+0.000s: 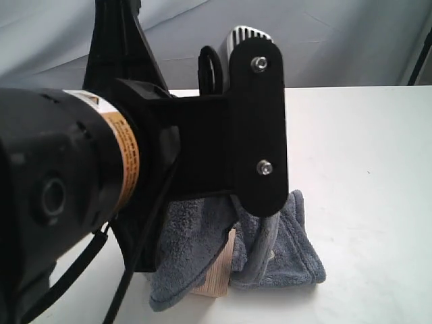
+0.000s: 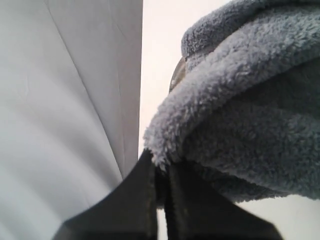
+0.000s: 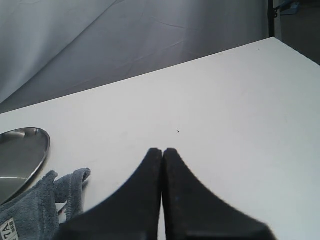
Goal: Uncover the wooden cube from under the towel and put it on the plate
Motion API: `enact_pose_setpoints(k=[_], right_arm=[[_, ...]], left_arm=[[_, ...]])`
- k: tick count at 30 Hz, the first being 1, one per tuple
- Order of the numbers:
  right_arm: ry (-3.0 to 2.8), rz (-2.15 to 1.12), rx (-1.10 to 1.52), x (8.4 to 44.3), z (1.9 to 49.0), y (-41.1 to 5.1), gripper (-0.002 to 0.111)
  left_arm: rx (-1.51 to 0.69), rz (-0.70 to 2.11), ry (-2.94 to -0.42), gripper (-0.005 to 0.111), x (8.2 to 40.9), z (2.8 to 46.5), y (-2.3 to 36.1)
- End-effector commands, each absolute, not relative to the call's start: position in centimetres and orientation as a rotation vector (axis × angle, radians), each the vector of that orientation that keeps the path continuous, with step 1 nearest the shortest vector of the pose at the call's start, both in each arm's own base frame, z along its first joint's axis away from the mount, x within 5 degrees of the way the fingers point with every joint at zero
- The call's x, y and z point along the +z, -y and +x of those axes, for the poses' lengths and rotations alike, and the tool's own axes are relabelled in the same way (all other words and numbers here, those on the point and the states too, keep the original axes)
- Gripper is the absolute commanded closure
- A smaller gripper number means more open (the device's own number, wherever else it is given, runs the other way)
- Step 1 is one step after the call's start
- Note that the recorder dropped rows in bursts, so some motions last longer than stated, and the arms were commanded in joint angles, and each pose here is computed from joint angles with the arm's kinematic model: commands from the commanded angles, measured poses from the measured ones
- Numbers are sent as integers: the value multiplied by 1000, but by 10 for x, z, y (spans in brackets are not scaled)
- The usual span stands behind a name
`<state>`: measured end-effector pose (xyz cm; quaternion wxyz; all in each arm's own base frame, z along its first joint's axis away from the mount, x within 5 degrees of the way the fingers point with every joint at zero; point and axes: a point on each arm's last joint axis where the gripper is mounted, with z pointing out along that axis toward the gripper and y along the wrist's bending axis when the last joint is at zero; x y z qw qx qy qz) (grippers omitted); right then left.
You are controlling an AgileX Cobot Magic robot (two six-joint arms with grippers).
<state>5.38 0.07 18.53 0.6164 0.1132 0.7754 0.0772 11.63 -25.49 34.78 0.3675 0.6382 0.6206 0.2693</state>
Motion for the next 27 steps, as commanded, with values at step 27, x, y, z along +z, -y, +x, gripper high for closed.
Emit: enact_pose_setpoints(k=[27], right_arm=[[-1792,250,165,184,54,0,108]], left_arm=[[527,1312,-1946,107,343,225,193]])
